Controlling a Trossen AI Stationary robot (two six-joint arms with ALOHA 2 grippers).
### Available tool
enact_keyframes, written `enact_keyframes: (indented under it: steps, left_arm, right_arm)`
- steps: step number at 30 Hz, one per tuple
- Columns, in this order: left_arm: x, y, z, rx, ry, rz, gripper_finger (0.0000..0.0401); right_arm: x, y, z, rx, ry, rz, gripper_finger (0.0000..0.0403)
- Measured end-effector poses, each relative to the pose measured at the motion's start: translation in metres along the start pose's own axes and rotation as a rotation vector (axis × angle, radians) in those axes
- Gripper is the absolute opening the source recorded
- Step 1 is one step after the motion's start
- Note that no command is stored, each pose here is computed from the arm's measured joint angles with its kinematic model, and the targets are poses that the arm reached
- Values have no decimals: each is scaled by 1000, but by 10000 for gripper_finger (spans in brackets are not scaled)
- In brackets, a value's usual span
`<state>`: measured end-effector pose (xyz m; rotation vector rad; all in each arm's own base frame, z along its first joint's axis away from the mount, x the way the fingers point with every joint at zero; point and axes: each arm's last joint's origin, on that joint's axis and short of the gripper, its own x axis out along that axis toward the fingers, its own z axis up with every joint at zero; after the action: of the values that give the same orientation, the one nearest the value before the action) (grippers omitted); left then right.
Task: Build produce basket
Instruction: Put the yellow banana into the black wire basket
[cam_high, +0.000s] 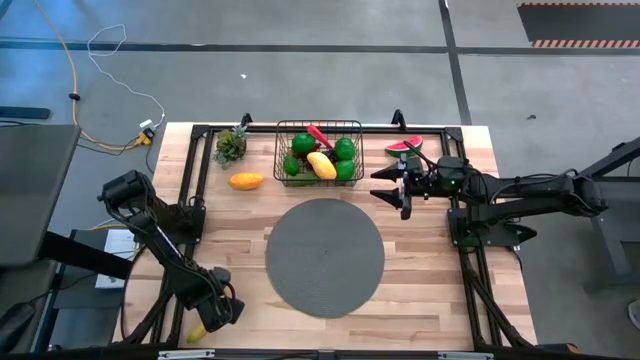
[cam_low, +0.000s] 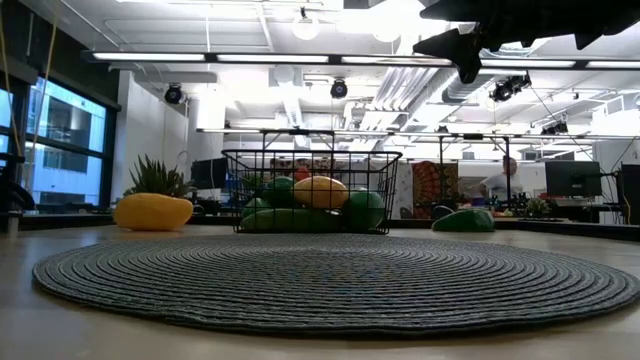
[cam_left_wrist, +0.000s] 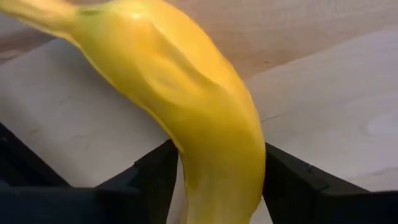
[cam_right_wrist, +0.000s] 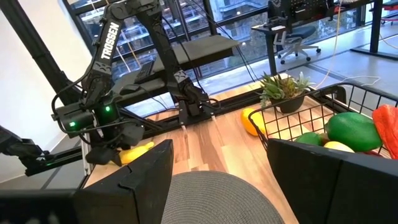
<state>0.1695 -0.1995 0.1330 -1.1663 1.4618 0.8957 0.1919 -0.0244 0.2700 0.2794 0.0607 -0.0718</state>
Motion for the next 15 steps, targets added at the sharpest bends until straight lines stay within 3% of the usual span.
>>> enact_keyframes:
  steps: [9, 15]
  left_arm:
    - [-30, -5, 18, 147, -62, -124, 146]
    - [-77, -10, 53, 229, -226, -324, 135]
  right_arm:
    - [0, 0, 0, 0, 1, -1, 243]
    - [0, 0, 0, 1, 5, -2, 243]
